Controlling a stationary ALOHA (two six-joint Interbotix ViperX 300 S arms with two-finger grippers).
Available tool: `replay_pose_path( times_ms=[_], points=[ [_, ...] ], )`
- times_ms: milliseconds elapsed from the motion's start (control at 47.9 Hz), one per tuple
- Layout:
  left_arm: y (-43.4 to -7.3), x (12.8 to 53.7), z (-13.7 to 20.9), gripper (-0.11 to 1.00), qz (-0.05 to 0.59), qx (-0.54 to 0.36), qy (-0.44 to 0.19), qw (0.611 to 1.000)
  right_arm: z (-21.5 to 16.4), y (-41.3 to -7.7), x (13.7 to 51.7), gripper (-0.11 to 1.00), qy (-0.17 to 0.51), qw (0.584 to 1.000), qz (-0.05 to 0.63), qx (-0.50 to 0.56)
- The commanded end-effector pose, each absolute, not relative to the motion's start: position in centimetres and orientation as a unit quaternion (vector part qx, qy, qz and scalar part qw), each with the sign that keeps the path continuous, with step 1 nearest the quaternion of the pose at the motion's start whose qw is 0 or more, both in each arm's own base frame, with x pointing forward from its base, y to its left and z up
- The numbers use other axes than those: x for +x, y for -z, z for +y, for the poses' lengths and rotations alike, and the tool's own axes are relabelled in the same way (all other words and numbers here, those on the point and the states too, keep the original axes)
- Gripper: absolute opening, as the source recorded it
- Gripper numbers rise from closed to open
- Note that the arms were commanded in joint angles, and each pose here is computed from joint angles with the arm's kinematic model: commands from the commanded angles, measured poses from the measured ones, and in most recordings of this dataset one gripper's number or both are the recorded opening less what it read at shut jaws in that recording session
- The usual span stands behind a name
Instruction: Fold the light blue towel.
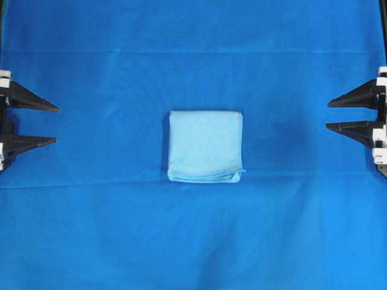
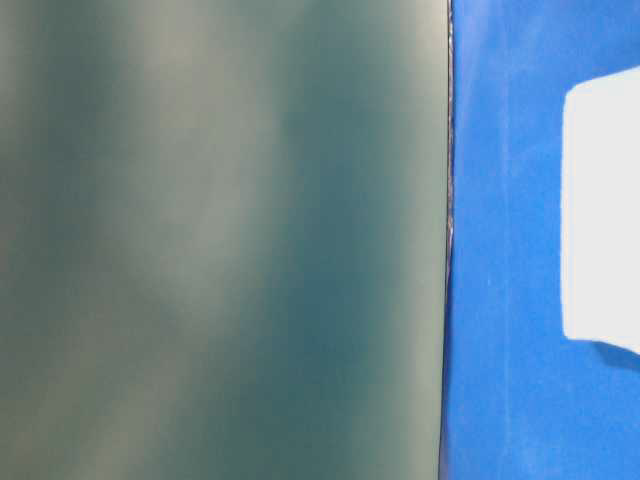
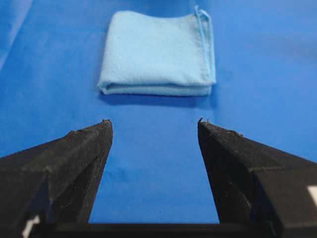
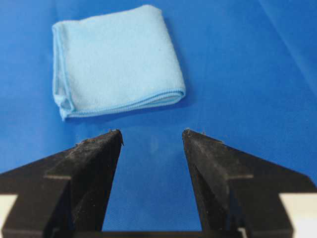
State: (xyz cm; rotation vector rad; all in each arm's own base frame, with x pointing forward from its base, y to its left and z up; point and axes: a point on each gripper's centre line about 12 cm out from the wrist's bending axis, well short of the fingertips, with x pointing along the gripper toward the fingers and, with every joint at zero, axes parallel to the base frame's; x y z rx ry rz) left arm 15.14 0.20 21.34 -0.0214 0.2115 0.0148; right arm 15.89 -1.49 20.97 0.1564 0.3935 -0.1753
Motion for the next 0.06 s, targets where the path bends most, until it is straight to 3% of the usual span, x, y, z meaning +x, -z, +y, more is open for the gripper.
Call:
replay_pose_path(
  times_ms=[0,42],
  points=[
    [-21.78,15.33,0.22,0.67,0.101,-0.01,-0.008,0.995,-1.55,-21.61,16.11,0.58,0.087,0.975,0.188,0.077],
    [-21.84,15.34,0.25,0.67,0.1,-0.011,-0.009,0.995,-1.55,-21.64,16.1,0.58,0.087,0.975,0.187,0.077]
  ],
)
